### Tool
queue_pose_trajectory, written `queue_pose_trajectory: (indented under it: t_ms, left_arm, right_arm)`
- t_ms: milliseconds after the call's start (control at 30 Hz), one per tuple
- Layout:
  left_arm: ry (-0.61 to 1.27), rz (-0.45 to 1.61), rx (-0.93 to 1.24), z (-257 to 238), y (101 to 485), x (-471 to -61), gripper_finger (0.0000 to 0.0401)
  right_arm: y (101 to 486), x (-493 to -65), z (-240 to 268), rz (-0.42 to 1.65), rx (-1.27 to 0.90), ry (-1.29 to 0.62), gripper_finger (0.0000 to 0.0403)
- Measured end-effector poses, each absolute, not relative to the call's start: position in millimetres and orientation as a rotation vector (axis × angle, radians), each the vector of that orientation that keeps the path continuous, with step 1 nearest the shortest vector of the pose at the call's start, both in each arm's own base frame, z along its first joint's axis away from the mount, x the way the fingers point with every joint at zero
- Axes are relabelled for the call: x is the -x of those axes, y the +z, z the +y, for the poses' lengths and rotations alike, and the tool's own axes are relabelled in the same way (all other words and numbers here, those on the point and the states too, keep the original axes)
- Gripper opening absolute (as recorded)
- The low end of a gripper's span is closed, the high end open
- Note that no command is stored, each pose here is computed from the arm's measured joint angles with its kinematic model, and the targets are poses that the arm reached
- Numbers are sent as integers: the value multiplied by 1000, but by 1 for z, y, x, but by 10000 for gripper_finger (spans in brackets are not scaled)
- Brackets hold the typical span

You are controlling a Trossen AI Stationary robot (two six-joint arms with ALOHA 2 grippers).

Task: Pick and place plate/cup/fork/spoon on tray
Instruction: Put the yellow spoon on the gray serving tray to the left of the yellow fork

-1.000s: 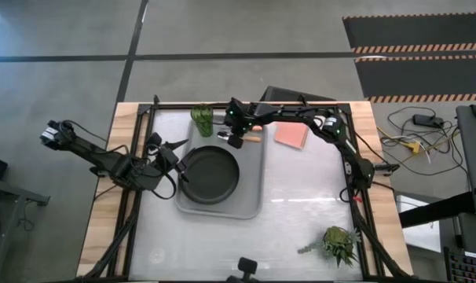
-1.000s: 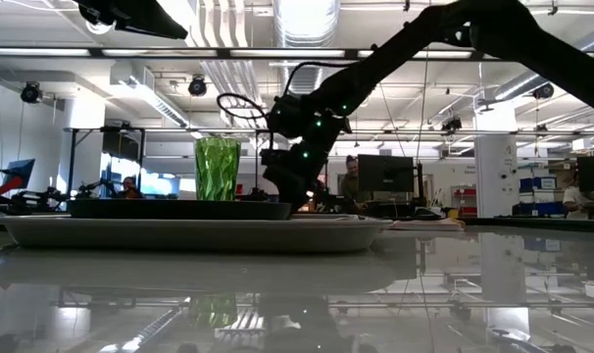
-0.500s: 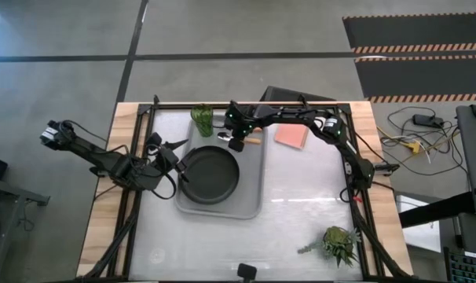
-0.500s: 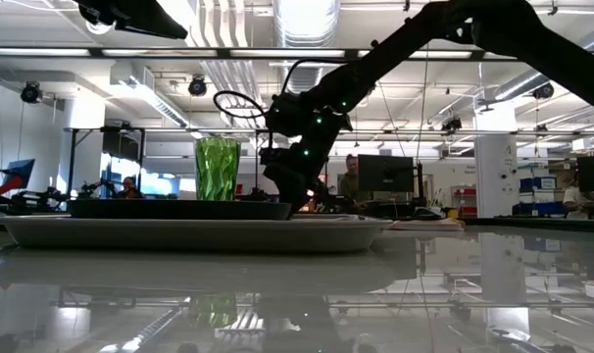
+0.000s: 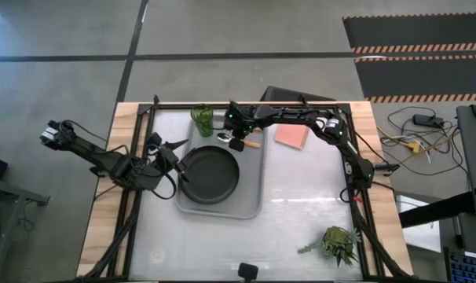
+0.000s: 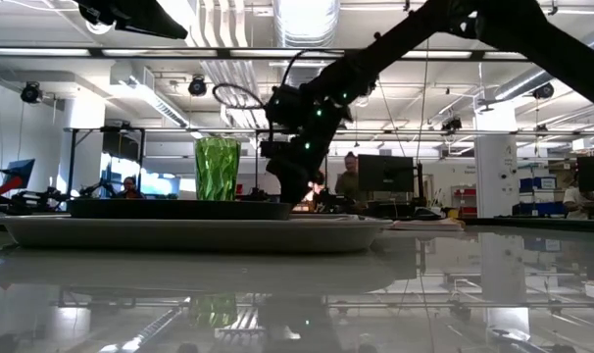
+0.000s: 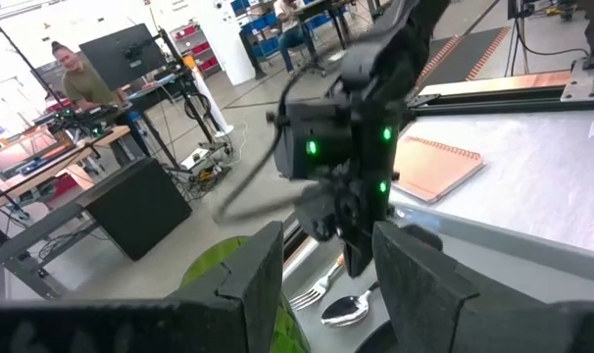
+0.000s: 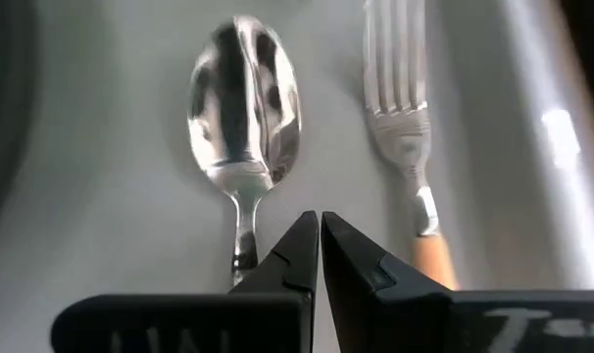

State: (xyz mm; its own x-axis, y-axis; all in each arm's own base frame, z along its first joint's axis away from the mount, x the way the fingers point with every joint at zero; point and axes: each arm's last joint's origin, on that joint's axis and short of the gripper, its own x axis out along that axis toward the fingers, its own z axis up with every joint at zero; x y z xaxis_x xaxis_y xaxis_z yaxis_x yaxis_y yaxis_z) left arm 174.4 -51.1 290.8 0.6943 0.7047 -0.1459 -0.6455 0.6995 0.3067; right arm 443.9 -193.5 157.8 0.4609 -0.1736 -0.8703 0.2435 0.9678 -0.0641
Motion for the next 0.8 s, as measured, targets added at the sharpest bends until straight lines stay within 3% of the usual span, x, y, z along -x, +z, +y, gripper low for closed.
queue_pose_trajectory:
  t_ms: [200, 500, 800]
  left_arm:
    - [762, 262, -240, -51, 291, -174, 142]
    - [762, 262, -239, -51, 291, -174, 142]
    - [752, 257, -220, -52, 290, -175, 142]
  right_arm:
    - [195, -433, -182, 1055, -97, -225, 8]
    - [214, -416, -141, 1185, -147, -154, 8]
    - [169, -394, -126, 1292, -199, -171, 8]
